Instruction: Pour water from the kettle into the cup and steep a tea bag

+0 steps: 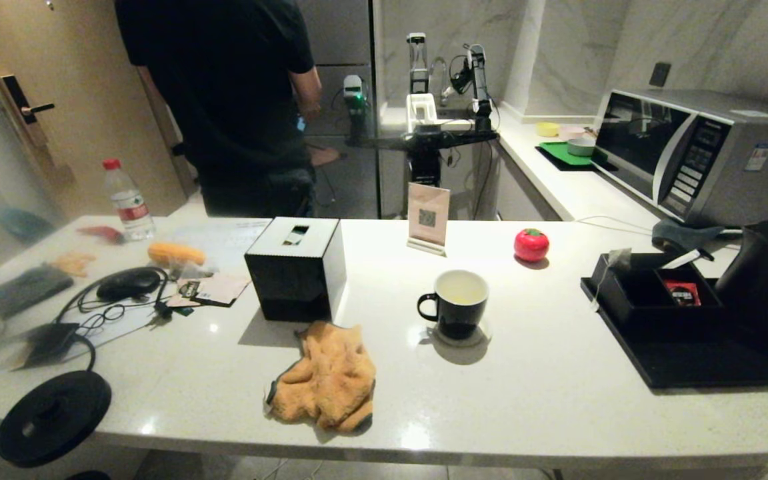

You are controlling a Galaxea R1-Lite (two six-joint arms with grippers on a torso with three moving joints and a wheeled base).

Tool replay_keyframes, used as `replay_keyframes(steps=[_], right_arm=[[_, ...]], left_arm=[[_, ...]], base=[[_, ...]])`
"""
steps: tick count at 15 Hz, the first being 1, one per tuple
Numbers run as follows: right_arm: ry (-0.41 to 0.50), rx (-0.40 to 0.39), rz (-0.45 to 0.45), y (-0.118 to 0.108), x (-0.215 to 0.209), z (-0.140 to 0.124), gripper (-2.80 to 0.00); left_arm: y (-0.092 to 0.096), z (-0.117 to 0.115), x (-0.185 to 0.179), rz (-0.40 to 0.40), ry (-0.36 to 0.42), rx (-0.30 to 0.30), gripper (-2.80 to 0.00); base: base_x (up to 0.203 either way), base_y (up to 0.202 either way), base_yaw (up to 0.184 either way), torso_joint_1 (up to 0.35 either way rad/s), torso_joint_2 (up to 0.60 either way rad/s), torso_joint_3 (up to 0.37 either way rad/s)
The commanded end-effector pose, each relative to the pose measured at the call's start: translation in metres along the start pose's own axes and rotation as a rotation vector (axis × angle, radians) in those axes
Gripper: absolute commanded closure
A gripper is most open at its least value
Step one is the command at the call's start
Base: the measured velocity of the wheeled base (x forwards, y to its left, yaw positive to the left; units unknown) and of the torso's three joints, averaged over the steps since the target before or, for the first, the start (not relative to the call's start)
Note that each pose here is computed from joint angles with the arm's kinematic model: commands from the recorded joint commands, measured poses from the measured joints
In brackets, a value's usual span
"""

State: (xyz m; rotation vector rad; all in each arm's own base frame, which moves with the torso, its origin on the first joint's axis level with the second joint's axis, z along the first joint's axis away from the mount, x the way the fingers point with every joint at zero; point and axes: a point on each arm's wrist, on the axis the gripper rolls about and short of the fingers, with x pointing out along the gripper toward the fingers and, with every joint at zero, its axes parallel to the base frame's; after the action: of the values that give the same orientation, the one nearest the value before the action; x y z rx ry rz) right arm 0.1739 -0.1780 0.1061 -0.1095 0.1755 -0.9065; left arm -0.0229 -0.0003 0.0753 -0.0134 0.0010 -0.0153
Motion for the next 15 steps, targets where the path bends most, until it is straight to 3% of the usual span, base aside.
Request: replay_keyframes(steps=[1, 4, 8, 13, 15], right_arm=[[-0.009, -0.006, -0.003, -0.005, -0.021, 0.012, 0.00], [-0.022, -0.012, -0.006, -0.007, -0.032, 0.018, 0.00], [-0.005, -0.068, 0.005, -0.009, -0.067, 0.006, 0.00], [-0.049, -0.130, 0.081, -0.010, -0.087, 0.008, 0.00], [-0.073, -0.140, 0.175, -0.008, -0.091, 0.010, 0.00]], left_arm=[[0.000, 0.000, 0.000, 0.000, 0.001, 0.000, 0.00], [0.000, 0.000, 0.000, 0.000, 0.001, 0.000, 0.00], [0.000, 0.000, 0.000, 0.000, 0.001, 0.000, 0.00], [0.000, 0.000, 0.000, 0.000, 0.001, 0.000, 0.00], [0.000, 0.000, 0.000, 0.000, 0.001, 0.000, 0.00]], base=[[0.000, 0.000, 0.000, 0.000, 0.00, 0.000], [0.000, 0.000, 0.000, 0.000, 0.00, 0.000], [0.000, 0.000, 0.000, 0.000, 0.00, 0.000], [0.000, 0.000, 0.000, 0.000, 0.00, 0.000], [0.000, 0.000, 0.000, 0.000, 0.00, 0.000]])
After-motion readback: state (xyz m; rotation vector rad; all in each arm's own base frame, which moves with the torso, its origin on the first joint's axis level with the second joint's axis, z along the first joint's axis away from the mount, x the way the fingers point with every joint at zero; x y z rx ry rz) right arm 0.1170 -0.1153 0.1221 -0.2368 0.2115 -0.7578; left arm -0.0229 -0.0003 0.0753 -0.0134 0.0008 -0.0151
